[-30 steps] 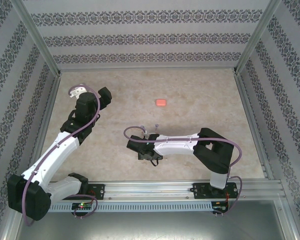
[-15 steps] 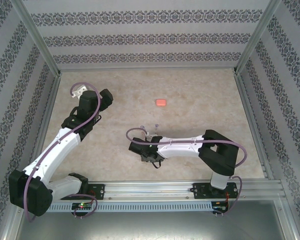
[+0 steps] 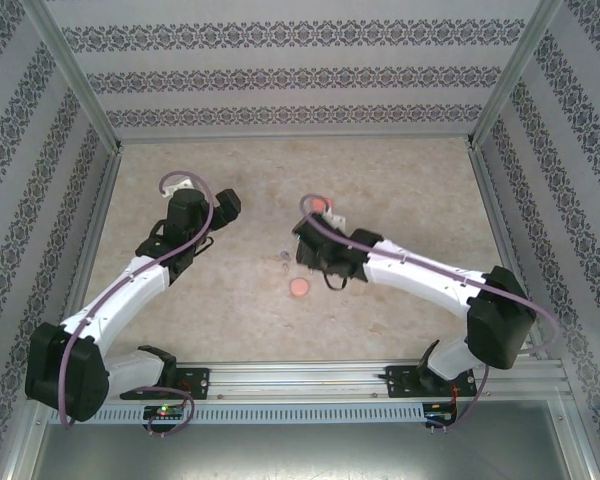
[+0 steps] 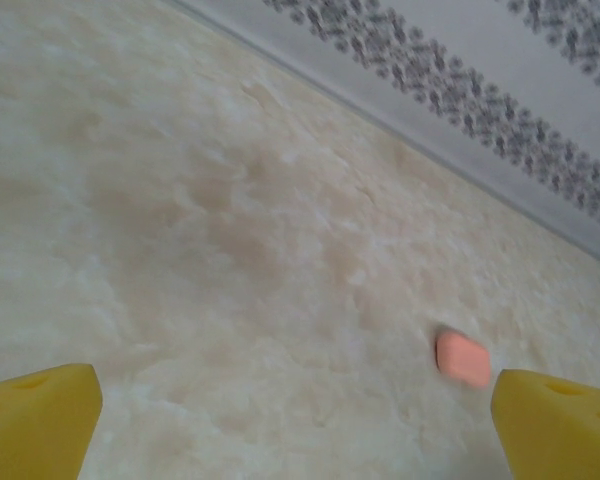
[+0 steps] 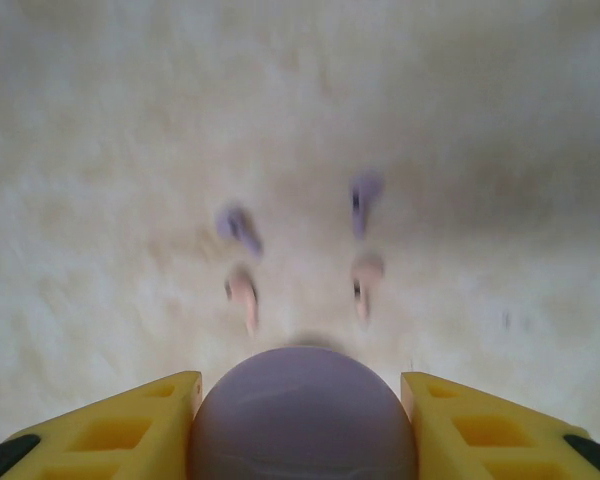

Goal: Insert the wireless bluetooth earbuds into the charging case

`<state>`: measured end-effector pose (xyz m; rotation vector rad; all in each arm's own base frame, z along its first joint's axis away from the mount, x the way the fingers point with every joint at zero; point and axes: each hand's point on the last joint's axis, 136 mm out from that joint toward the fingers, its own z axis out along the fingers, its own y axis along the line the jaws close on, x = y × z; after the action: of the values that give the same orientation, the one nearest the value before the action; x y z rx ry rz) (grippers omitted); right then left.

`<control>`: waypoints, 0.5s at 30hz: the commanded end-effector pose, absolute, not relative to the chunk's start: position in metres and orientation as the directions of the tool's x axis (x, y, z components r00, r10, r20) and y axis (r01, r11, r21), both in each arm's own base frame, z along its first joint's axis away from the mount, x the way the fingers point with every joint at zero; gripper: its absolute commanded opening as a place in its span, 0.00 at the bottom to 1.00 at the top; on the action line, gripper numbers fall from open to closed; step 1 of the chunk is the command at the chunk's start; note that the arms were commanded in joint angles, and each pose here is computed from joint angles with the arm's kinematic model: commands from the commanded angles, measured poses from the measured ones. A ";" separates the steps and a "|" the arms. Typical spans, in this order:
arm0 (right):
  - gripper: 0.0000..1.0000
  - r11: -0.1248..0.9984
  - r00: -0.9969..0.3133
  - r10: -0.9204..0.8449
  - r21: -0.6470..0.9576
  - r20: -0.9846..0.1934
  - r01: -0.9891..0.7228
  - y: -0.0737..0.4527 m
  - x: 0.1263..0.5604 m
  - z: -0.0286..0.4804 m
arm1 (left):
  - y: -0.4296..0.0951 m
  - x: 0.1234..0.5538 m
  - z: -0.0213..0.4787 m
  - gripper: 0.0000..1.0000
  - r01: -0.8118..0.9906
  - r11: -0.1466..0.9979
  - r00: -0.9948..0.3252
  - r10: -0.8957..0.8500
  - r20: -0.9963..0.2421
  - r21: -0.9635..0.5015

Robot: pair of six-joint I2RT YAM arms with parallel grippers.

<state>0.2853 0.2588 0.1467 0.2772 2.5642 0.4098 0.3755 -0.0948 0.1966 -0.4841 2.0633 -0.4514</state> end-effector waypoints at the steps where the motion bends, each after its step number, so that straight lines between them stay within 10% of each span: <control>1: 0.46 0.912 -0.796 0.299 0.404 -0.526 0.076 0.259 0.328 0.187 | -0.125 0.390 0.213 1.00 0.063 0.855 -0.469 -0.430 -0.772 -0.514; 15: 0.45 0.696 -0.718 0.622 0.641 -0.311 0.325 0.273 0.433 0.183 | -0.208 0.393 0.213 0.89 0.517 0.596 -0.497 -0.375 -0.783 -0.614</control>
<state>0.4216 0.2613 0.1801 0.6071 2.4131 0.6463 0.3953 -0.1901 0.1795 -0.0061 1.9697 -0.9307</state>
